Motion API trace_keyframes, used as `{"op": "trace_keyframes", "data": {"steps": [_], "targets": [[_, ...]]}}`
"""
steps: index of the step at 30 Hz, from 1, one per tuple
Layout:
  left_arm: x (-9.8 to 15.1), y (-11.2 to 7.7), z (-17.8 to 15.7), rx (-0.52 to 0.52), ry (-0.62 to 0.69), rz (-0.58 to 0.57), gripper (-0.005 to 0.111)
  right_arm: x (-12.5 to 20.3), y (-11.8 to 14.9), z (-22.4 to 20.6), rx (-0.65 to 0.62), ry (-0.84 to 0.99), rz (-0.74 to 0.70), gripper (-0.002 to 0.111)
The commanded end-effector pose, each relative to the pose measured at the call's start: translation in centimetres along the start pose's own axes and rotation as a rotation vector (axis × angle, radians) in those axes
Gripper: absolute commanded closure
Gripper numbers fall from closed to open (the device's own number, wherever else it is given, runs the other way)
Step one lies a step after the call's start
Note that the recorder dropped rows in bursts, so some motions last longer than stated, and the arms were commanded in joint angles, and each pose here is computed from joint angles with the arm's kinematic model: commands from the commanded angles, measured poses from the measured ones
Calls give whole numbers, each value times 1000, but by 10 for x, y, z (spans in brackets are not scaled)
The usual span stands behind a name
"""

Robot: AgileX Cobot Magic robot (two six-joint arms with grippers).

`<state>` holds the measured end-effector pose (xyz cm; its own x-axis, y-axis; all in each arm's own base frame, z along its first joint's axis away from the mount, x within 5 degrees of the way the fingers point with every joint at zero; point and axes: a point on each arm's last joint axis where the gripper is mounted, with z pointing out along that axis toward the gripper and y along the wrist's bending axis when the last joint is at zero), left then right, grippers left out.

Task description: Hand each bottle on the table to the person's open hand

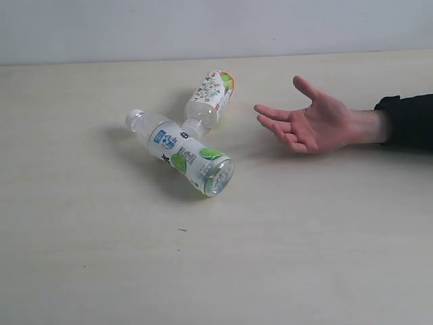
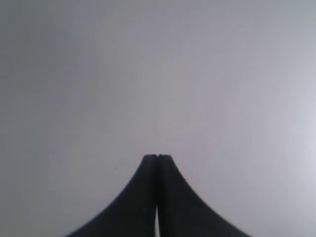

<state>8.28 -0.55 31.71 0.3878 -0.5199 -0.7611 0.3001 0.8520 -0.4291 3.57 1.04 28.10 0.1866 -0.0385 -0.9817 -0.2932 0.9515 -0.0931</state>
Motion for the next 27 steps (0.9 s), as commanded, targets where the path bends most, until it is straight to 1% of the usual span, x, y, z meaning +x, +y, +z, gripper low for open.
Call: {"op": "trace_keyframes", "data": {"steps": [1, 3, 6, 8, 9, 10, 11, 12, 13, 14, 16, 17, 18, 19, 20, 21, 22, 24, 26, 27], "targets": [[20, 5, 81, 10, 314, 52, 107, 1, 0, 0, 0, -3, -1, 108], [36, 10, 115, 42, 457, 78, 107, 0, 0, 0, 0, -16, -1, 108], [65, 23, 167, 79, 663, 110, 107, 0, 0, 0, 0, -9, -1, 108], [78, 30, 194, 104, 779, 149, 107, 1, 0, 0, 0, -7, -1, 108], [85, 33, 210, 123, 848, 195, 107, 1, 0, 0, 0, -7, -1, 108], [89, 34, 220, 132, 889, 236, 107, 1, 0, 0, 0, -7, -1, 108], [88, 34, 232, 121, 882, 214, 107, 1, 0, 0, 0, -7, -1, 108], [92, 36, 241, 125, 886, 196, 107, 1, 0, 0, 0, -7, -1, 108], [91, 36, 249, 132, 871, 204, 107, 1, 0, 0, 0, -7, -1, 108], [91, 37, 255, 132, 860, 225, 107, 1, 0, 0, 0, -7, -1, 108], [88, 34, 267, 161, 816, 330, 107, 1, 0, 0, 0, -5, -1, 108], [84, 34, 271, 161, 789, 403, 107, 1, 0, 0, 0, -5, -1, 108], [81, 32, 276, 170, 755, 536, 107, 1, 0, 0, 0, -5, -1, 108], [81, 31, 278, 175, 736, 637, 107, 1, 0, 0, 0, -5, -1, 108], [80, 30, 279, 189, 719, 763, 107, 1, 0, 0, 0, -5, -1, 108], [79, 29, 280, 183, 700, 893, 107, 1, 0, 0, 0, -5, -1, 108], [81, 29, 280, 177, 695, 992, 107, 1, 0, 0, 0, -5, -1, 108], [86, 36, 280, 82, 707, 1186, 107, 1, 0, 0, 0, -5, -1, 108], [89, 45, 279, -95, 733, 1393, 107, 1, 0, 0, 0, -5, -1, 108], [96, 51, 277, -188, 778, 1509, 107, 1, 0, 0, 0, -5, -1, 108]]}}
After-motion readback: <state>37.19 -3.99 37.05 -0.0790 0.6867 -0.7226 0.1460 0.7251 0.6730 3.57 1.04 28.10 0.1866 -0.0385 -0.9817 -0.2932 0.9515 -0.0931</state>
